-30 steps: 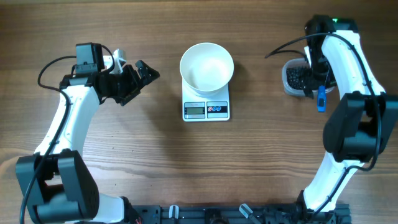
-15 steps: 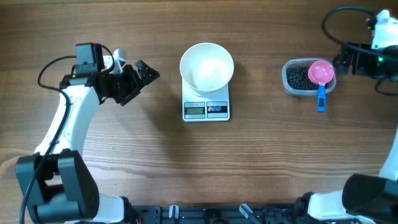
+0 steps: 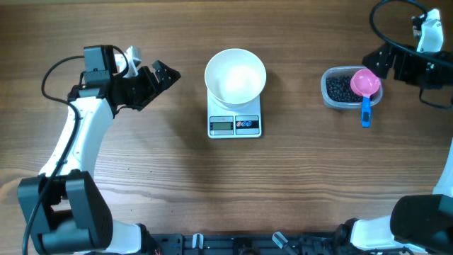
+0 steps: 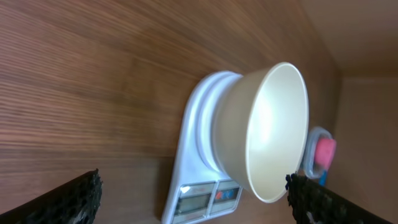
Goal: Scoop item into bowl and weigh 150g on scale
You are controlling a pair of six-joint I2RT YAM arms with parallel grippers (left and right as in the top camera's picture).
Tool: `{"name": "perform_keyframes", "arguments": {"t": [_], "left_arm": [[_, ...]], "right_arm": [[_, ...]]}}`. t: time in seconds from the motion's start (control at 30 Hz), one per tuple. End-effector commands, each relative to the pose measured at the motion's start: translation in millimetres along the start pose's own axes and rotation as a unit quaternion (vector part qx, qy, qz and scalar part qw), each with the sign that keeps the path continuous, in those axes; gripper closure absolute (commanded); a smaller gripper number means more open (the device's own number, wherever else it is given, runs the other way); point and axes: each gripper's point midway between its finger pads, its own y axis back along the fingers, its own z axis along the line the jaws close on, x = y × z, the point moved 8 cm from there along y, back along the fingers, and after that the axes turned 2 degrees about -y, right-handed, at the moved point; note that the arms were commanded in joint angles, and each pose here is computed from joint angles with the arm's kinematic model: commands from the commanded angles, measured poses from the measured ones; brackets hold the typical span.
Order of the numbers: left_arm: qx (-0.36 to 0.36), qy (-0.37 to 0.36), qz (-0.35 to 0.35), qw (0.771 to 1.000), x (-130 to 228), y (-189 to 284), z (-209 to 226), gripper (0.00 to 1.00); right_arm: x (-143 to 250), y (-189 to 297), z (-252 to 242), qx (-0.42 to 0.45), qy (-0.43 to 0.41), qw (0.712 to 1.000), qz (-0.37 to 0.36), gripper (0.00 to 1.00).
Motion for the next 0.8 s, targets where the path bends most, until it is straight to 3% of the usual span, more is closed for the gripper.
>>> {"name": "perform_keyframes", "arguments": {"t": [0.0,0.1,0.23,0.27,0.5,0.63,0.77], "left_arm": [[0.097,-0.029,0.045,0.994,12,3,-26,0.00],[0.102,-0.030,0.089,0.990,32,-7,-39,0.00],[0.098,-0.084,0.192,0.973,83,-26,-65,0.11],[0.091,-0.098,0.216,0.967,97,-29,-69,0.02],[-0.054,-0.200,0.301,0.931,172,-49,-85,0.00],[-0.069,-0.374,0.295,0.877,206,-64,-104,0.00],[-0.102,-0.497,0.242,0.827,218,-75,-118,0.00]], "right_arm": [[-2,-5,0,-0.013,-0.003,1.000,-0.001,0.00],[-4,-5,0,-0.013,0.000,1.000,-0.006,0.00],[-5,-5,0,-0.013,0.002,1.000,-0.009,0.00],[-5,-5,-1,-0.012,0.003,1.000,-0.011,0.00],[-7,-5,-1,-0.011,0.006,1.000,-0.015,0.00],[-7,-5,-1,-0.012,0.006,1.000,-0.015,0.00],[-7,-5,-1,-0.011,0.006,1.000,-0.015,0.00]]}}
